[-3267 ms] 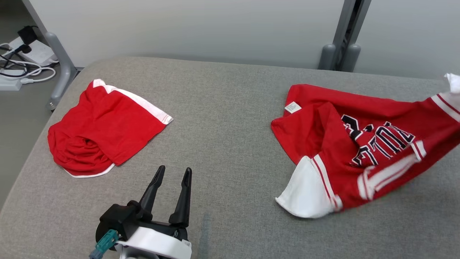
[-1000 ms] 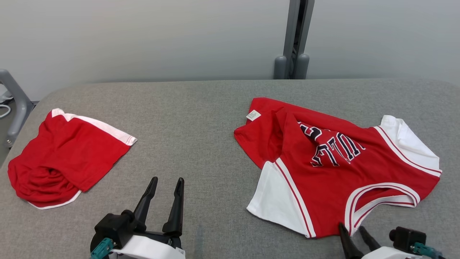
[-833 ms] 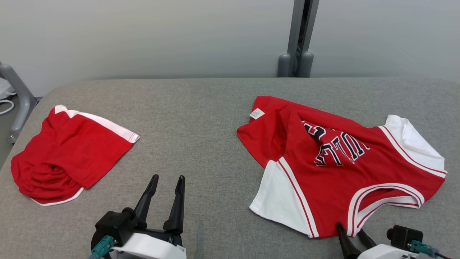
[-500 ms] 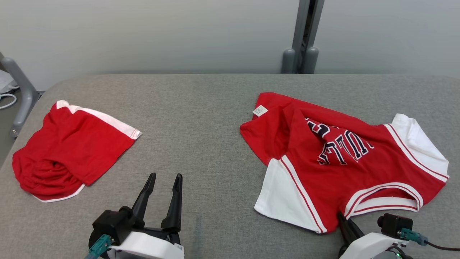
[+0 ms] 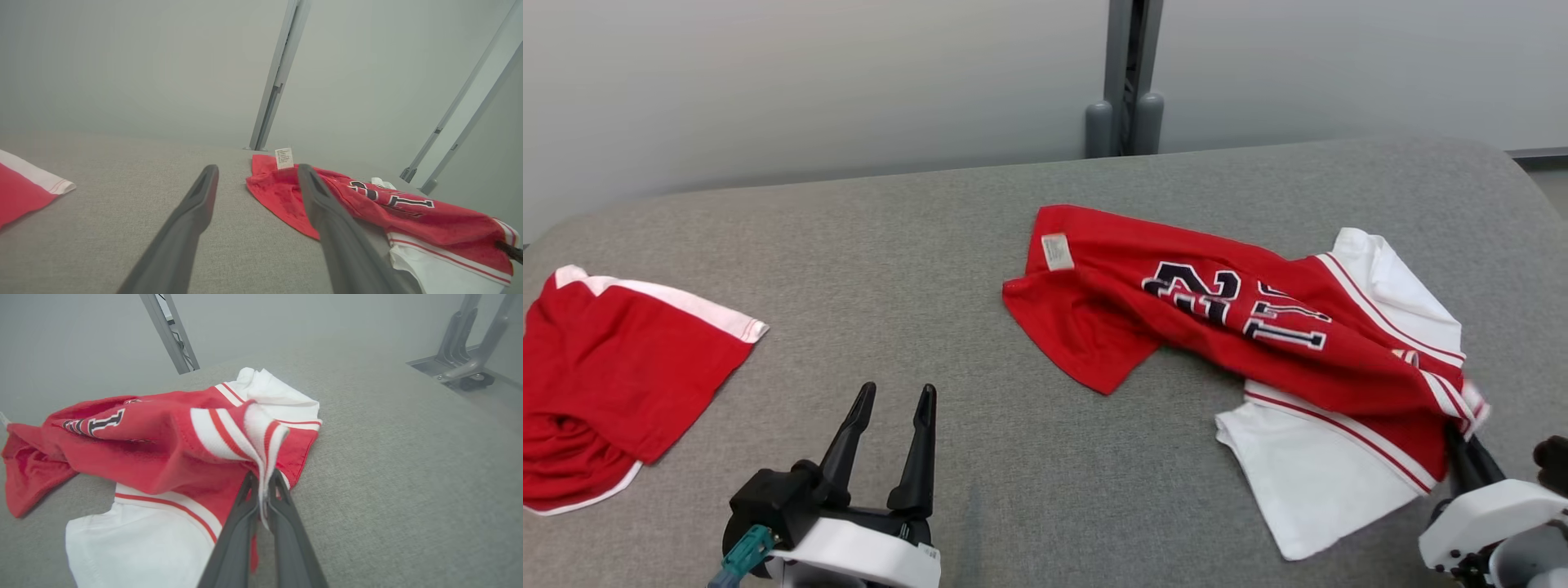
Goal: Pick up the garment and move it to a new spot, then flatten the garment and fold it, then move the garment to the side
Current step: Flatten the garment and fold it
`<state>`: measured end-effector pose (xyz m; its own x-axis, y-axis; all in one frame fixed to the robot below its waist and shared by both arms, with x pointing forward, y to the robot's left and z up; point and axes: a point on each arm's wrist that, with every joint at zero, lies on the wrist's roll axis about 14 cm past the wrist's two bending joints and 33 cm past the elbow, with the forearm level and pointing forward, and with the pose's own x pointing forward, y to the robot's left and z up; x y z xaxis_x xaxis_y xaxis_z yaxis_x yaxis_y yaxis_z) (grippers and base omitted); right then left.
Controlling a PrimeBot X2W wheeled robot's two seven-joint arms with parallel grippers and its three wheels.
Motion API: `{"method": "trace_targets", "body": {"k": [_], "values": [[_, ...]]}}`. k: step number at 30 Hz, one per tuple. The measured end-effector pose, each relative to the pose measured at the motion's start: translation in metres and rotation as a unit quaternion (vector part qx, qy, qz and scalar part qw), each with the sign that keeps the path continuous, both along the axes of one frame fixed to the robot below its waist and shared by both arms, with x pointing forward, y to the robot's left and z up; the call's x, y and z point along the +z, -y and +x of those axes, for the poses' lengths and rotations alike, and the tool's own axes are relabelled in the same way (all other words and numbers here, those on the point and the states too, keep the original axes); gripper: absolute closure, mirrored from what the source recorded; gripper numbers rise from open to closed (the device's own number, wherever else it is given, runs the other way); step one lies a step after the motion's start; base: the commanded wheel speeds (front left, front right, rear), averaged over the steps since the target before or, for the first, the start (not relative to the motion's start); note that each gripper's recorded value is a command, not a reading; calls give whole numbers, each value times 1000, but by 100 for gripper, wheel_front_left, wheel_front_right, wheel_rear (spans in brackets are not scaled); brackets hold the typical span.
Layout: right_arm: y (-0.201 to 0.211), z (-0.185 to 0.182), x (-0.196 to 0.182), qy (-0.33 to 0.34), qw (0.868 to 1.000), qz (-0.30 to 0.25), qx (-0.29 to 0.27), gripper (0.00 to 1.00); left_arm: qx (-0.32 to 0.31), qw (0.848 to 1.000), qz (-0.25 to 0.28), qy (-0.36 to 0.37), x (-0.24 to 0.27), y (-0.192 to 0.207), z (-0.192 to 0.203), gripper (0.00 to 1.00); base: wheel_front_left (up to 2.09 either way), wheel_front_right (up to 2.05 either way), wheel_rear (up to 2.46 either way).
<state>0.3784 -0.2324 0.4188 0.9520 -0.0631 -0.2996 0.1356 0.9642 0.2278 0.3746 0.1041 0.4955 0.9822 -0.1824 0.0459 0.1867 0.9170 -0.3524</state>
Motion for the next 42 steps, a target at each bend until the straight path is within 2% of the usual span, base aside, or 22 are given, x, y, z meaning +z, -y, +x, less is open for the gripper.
{"method": "trace_targets", "body": {"k": [10,11,12,15,19,22,26,33,42], "values": [[25,-21,-3,-39,998,-34,-31,100,-15,1000,-3,2,1,10,4,0,0,0,0],[24,-22,-4,-41,998,-37,-31,20,-15,1000,-3,1,1,10,4,0,0,0,0],[23,-21,-4,-41,998,-36,-30,0,-15,1000,-2,1,1,10,4,0,0,0,0],[7,-15,2,-29,999,-25,-11,0,-15,1000,-2,0,0,10,4,0,0,0,0],[-34,0,28,22,999,7,41,0,-15,1000,-2,1,1,10,4,0,0,0,0],[-65,11,60,85,993,35,77,0,-18,1000,-2,2,1,12,4,0,0,0,0],[-93,16,100,167,979,41,112,0,-21,1000,-2,5,3,14,6,0,0,0,0],[-113,15,114,216,966,29,137,0,-18,1000,-3,6,4,12,8,0,0,0,0],[-110,16,100,205,969,16,134,0,-14,1000,-4,0,-1,9,17,0,0,0,0]]}}
